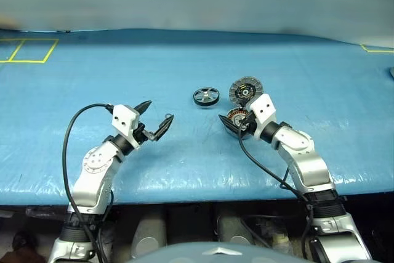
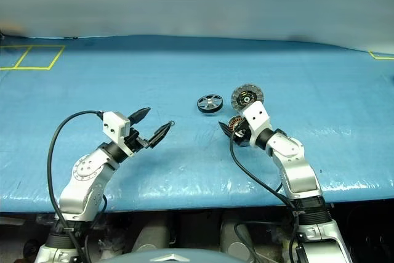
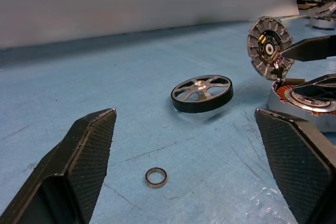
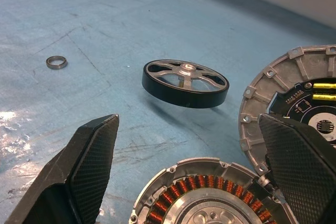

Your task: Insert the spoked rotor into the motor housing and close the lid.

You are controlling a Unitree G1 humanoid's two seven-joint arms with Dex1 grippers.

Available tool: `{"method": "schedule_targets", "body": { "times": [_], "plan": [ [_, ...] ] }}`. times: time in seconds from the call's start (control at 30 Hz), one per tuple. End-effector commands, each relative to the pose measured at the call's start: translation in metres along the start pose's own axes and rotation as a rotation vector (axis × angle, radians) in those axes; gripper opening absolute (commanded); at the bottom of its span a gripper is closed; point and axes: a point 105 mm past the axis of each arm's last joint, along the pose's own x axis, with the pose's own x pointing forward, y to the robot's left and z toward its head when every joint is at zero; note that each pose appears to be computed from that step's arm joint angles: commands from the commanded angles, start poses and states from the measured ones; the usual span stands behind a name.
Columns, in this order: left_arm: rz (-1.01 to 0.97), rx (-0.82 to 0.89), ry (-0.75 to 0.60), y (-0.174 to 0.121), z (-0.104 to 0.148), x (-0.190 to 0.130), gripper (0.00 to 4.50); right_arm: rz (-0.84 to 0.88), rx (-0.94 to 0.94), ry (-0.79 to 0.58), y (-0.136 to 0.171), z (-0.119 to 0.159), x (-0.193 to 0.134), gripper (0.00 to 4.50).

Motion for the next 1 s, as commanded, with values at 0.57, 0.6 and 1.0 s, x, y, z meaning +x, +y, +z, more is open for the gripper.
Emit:
{"method": "schedule_targets", "body": {
  "times": [0.57,0.6,1.0],
  "plan": [
    [-0.032,0.026,-0.016,-0.008,0.005,0.005,4.5,0.198,-0.53,0.231,-0.01,0.026,-0.026,4.45],
    [-0.042,0.024,-0.01,-0.011,0.004,0.005,4.5,0.231,-0.573,0.254,-0.009,0.028,-0.027,4.45],
    [-0.015,0.029,-0.025,-0.01,0.004,0.007,4.5,0.466,-0.805,0.515,-0.019,0.001,-0.024,4.45]
  ]
}}
